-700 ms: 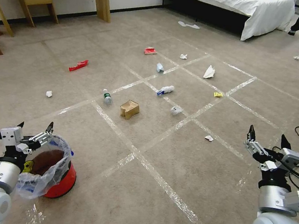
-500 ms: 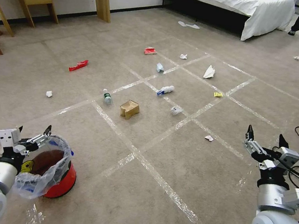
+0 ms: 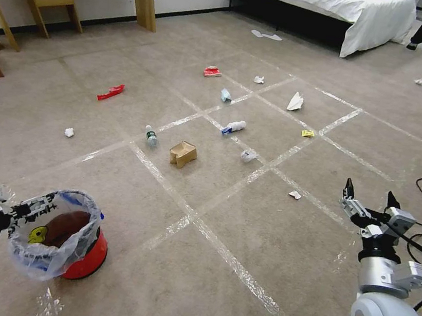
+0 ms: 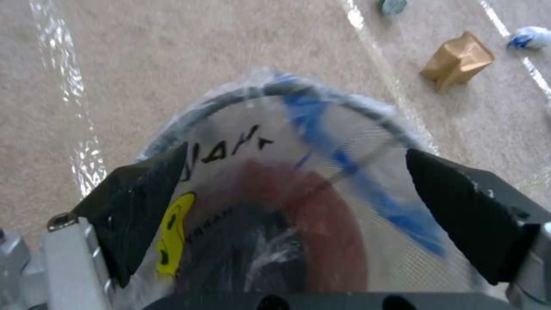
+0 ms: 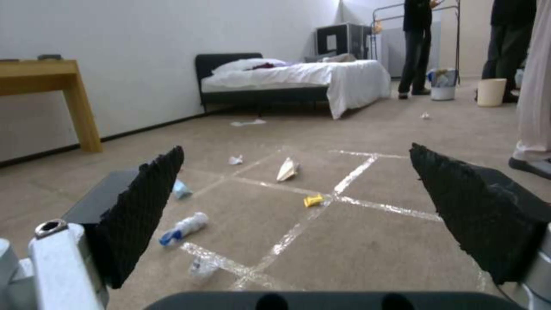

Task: Pick up the trash bin and place the garbage on the floor into it.

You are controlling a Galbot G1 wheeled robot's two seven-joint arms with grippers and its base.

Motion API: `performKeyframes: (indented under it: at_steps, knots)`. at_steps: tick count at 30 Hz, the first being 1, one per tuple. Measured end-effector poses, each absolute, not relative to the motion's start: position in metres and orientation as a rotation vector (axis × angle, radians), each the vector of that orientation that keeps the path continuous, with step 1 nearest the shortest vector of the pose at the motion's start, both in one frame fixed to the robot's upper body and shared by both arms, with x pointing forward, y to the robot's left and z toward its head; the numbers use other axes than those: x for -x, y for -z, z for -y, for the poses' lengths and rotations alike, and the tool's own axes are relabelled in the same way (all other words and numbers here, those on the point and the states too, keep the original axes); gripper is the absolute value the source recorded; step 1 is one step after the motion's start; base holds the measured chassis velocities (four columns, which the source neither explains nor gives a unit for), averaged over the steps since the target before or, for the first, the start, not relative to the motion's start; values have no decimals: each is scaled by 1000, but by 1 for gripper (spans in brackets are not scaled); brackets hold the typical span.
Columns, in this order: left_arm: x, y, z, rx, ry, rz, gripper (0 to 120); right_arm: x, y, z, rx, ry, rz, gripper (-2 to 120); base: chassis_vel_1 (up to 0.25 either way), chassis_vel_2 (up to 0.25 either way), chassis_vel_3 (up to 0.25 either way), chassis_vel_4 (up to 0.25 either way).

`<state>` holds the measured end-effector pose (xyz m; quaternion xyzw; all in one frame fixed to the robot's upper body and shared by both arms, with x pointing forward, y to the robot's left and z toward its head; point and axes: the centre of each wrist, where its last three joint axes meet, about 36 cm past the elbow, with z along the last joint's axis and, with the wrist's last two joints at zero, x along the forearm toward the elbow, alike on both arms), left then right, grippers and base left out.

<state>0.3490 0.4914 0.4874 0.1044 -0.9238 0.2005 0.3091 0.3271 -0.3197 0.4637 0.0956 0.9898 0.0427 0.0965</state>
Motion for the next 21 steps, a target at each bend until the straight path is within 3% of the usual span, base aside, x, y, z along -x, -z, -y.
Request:
performKeyframes:
  at_steps: [7,21]
  knots:
    - [-353,-461,-535,-299,-520,2363,100,-326,-458,321,-312,-116,-2942,100,0,0,0,0]
    - [-354,-444,-535,-266,-485,2324,100,-328,-453,320,-328,-113,-2952,100,0,0,0,0]
